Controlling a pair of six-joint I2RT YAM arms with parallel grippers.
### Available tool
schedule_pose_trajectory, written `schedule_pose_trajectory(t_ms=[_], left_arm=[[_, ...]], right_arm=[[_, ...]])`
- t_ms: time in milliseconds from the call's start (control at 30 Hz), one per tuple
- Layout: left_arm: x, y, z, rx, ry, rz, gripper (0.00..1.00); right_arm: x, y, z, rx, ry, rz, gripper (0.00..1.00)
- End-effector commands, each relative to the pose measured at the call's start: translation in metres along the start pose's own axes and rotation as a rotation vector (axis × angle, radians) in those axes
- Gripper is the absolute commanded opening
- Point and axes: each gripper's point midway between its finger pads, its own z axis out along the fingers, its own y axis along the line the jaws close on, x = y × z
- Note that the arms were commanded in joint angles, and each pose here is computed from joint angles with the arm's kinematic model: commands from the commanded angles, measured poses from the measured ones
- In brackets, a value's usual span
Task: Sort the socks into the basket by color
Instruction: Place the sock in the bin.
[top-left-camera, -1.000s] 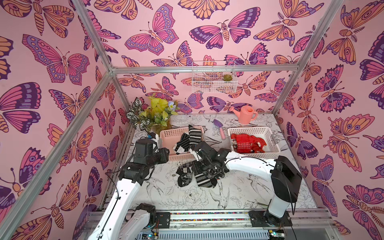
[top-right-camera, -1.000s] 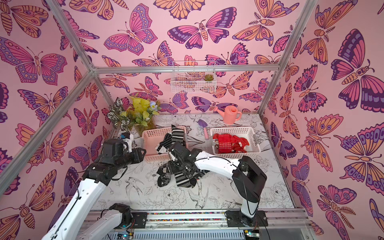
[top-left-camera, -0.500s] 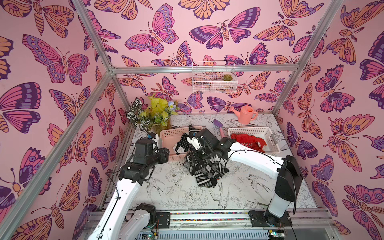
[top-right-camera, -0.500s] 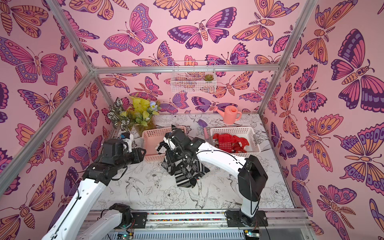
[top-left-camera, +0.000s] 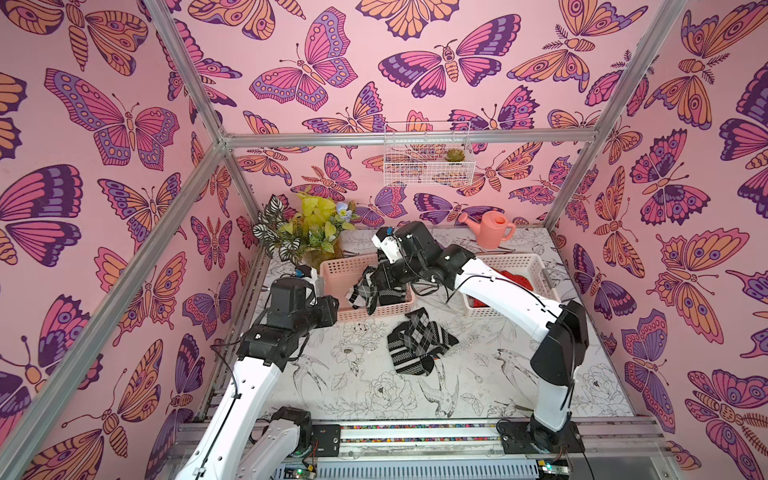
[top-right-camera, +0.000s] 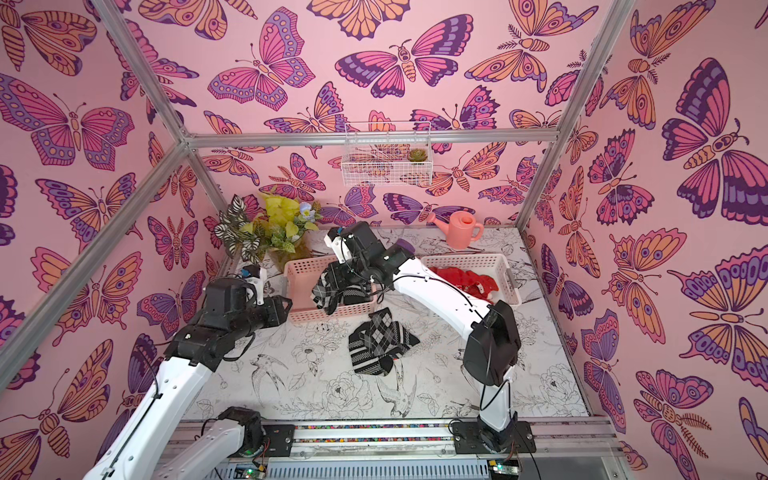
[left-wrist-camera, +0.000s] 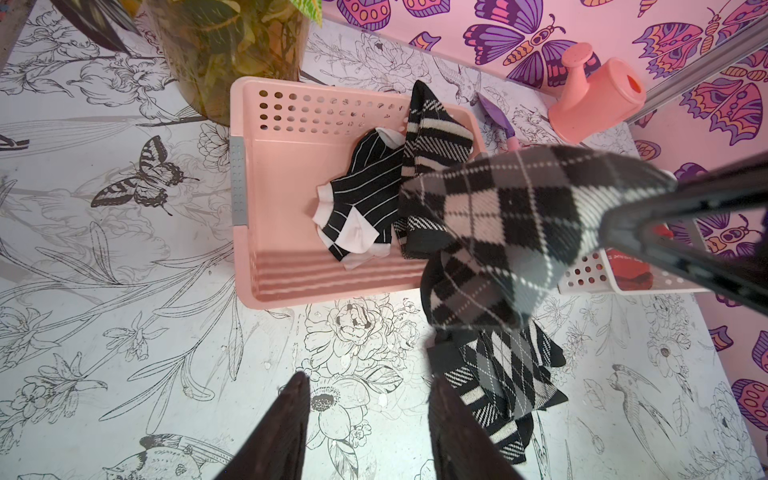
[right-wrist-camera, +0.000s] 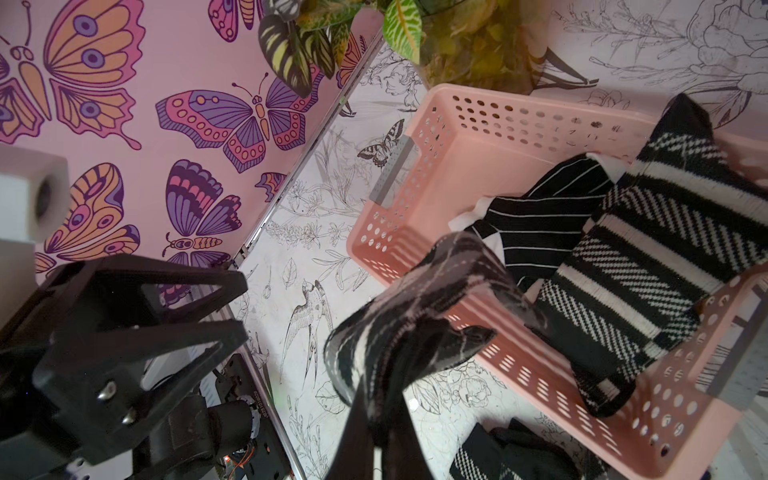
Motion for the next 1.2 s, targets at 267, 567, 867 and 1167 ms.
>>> schedule_pose_trajectory(t_ms=[267,567,867,1167], left_arm=[[0.01,0.005,0.001,-0.016,0.021,0.015,0.49],[0.009,0.004,0.0,-0.015,0.019,0.016,0.49],[0.01,0.004,0.0,-0.014,0.021,0.017,0.49],[0.011,0.005,0.003,-0.016,0.032,0.013,0.49]], right_arm=[[-0.023,-0.013,0.037,-0.041,0.016,0.006,0.0],[-0.019,-0.023,0.07,-0.072,0.029,0.063,0.0],[-0.014,-0.032,0.101,-0.097,0.057,0.095,0.0],[-0.013,-0.037,0.126,-0.13,0.062,0.114,0.0]])
